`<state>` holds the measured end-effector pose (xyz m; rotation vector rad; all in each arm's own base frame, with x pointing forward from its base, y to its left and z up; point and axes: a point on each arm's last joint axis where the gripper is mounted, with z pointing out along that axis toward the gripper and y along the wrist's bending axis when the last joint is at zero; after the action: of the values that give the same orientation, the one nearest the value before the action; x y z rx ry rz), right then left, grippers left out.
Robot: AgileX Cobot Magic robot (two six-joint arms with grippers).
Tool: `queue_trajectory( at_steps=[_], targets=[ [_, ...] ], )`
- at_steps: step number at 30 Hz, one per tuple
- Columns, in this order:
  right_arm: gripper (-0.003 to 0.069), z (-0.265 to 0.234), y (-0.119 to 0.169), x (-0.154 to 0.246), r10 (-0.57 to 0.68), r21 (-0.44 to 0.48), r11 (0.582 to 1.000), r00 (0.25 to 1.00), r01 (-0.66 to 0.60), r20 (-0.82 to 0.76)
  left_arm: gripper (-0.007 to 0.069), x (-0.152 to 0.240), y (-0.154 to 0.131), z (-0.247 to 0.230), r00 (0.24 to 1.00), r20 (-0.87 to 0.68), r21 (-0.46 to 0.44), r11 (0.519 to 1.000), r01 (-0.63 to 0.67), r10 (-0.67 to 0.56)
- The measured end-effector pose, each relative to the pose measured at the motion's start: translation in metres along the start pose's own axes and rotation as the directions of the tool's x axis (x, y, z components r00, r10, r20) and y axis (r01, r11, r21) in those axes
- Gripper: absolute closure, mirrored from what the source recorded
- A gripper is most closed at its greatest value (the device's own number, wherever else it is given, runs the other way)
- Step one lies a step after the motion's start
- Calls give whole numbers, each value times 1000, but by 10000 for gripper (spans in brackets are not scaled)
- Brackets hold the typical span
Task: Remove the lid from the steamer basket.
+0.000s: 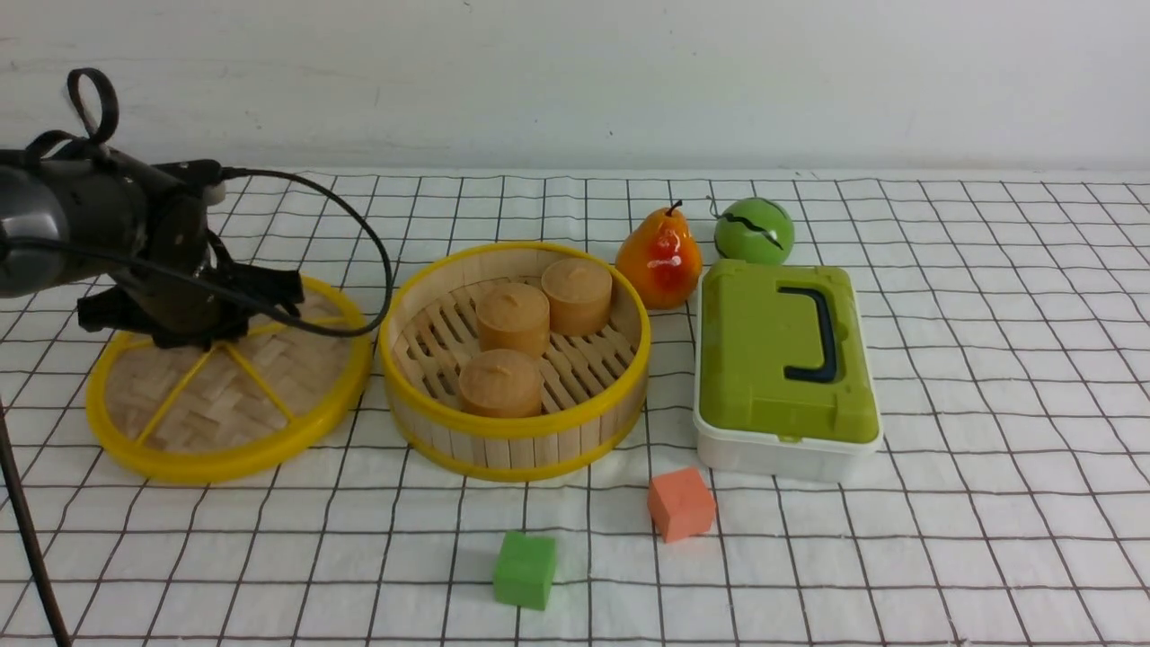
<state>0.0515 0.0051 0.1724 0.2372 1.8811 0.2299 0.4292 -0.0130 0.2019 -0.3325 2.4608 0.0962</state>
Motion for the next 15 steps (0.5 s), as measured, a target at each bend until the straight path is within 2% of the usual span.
queue_trajectory(
  at_steps=[1,2,6,8,9,10,12,13,14,15],
  targets=[
    [419,0,0,0,0,0,1000,1000,0,0,440,0,0,0,1000,1,1,1000,0,0],
    [419,0,0,0,0,0,1000,1000,0,0,384,-1,0,-1,1000,7,4,1000,1,-2],
    [419,0,0,0,0,0,1000,1000,0,0,288,-2,1,-6,1000,3,-4,1000,15,-15],
    [419,0,0,0,0,0,1000,1000,0,0,274,-3,3,-13,1000,-4,-16,1000,21,-21],
    [419,0,0,0,0,0,1000,1000,0,0,277,-8,6,-31,999,5,-26,999,35,-35],
    [419,0,0,0,0,0,1000,1000,0,0,289,-12,8,-44,999,20,-25,999,46,-45],
    [419,0,0,0,0,0,1000,1000,0,0,370,-28,14,-96,989,121,14,997,82,-83],
    [419,0,0,0,0,0,1000,1000,0,0,381,-28,14,-96,989,121,15,997,81,-82],
    [419,0,0,0,0,0,1000,1000,0,0,488,-38,20,-145,969,220,65,993,97,-109],
    [419,0,0,0,0,0,1000,1000,0,0,541,-39,23,-166,958,263,90,991,95,-116]
  ],
)
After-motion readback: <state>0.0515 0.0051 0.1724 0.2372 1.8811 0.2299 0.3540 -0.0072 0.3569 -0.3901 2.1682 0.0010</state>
